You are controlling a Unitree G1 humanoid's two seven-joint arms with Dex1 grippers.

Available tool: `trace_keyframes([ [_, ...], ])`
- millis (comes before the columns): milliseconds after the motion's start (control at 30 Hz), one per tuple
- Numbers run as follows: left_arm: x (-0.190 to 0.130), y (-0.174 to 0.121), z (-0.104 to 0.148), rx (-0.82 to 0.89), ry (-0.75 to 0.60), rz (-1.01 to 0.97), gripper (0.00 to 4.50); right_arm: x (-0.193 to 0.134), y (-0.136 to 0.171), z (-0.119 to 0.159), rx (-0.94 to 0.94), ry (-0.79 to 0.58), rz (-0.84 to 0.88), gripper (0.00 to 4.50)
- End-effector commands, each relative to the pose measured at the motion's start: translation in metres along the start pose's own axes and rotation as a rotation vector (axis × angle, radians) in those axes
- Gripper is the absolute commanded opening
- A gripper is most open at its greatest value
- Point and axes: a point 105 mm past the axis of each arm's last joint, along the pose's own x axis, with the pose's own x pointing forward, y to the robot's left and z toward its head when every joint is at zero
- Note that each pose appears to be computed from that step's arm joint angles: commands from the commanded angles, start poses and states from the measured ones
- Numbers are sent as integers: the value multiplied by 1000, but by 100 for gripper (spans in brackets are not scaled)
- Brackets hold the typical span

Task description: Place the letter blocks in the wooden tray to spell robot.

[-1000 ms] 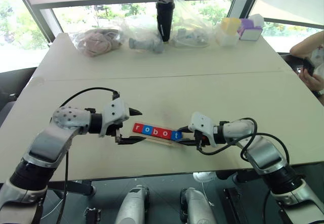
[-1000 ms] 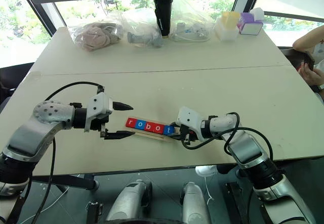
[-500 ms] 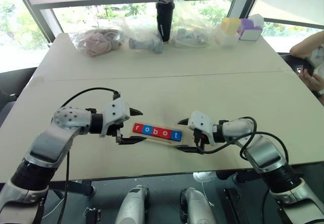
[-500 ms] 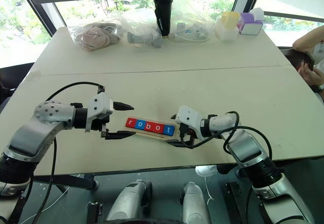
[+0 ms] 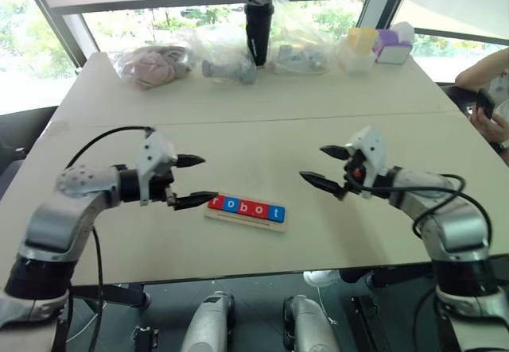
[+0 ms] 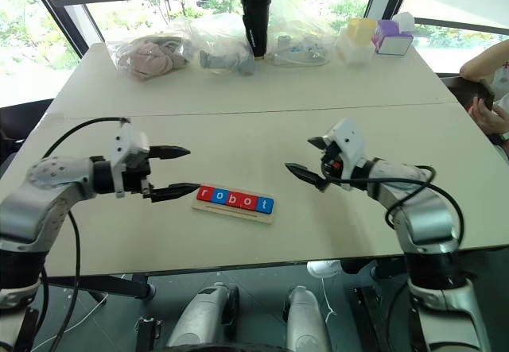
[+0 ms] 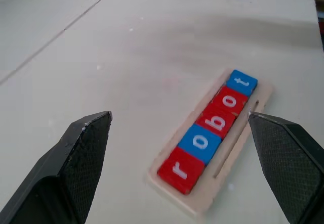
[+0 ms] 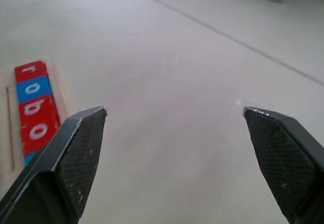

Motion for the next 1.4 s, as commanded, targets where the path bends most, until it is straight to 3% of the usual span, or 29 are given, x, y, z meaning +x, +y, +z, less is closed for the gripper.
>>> trace_keyframes([
  [33,-23,4,0,-29,-14,75,450,-26,13,11,-14,0,27,446],
  [333,-46,-3,-52,-171,103,146,450,-48,46,-23,87,160,89,446],
  [500,-45,-7,-55,-180,94,156,450,-41,45,-33,95,175,67,446],
  [1133,-25,-15,-62,-167,86,143,450,-31,65,-29,96,148,165,446],
  [1400,-24,-24,-62,-180,69,156,450,-29,59,-32,83,174,167,446],
])
